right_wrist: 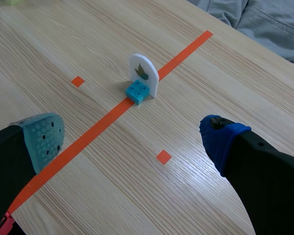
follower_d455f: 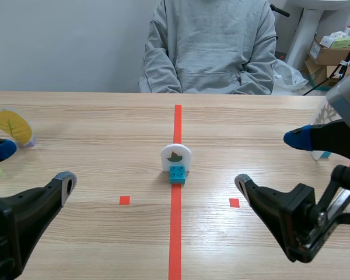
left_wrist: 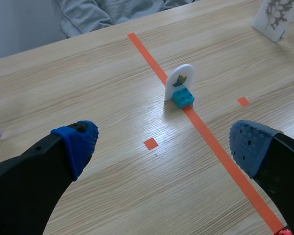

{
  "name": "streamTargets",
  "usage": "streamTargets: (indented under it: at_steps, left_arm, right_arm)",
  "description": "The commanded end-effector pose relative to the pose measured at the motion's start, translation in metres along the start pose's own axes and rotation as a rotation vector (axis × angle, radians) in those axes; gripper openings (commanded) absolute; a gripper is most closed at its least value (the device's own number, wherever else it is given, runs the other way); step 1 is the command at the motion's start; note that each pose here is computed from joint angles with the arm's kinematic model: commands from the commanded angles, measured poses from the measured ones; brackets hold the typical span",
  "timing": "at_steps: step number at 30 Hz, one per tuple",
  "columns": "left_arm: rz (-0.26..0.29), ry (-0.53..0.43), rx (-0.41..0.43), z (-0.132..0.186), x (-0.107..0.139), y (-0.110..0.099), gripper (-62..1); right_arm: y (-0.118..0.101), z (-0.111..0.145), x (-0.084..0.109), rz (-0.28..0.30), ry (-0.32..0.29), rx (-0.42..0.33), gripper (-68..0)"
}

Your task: Do the leaf sorting experiment

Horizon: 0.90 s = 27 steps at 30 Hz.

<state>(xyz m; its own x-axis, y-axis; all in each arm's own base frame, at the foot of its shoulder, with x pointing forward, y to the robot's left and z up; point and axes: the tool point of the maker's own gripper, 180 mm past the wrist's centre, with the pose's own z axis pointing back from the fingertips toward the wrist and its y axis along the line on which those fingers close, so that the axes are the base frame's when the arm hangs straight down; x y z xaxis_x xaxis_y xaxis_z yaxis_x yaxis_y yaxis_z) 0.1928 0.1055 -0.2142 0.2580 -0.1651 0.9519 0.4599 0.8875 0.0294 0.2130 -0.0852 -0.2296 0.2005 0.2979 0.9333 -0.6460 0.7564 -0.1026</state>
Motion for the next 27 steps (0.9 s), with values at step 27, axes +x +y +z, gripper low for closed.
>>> streamTargets:
  at_steps: [27]
  left_arm:
    - [-0.066, 0.068, -0.065, -0.037, -0.041, 0.020, -3.7]
  right_arm:
    - [-0.028, 0.012, -0.012, 0.034, 0.079, -0.081, -11.1]
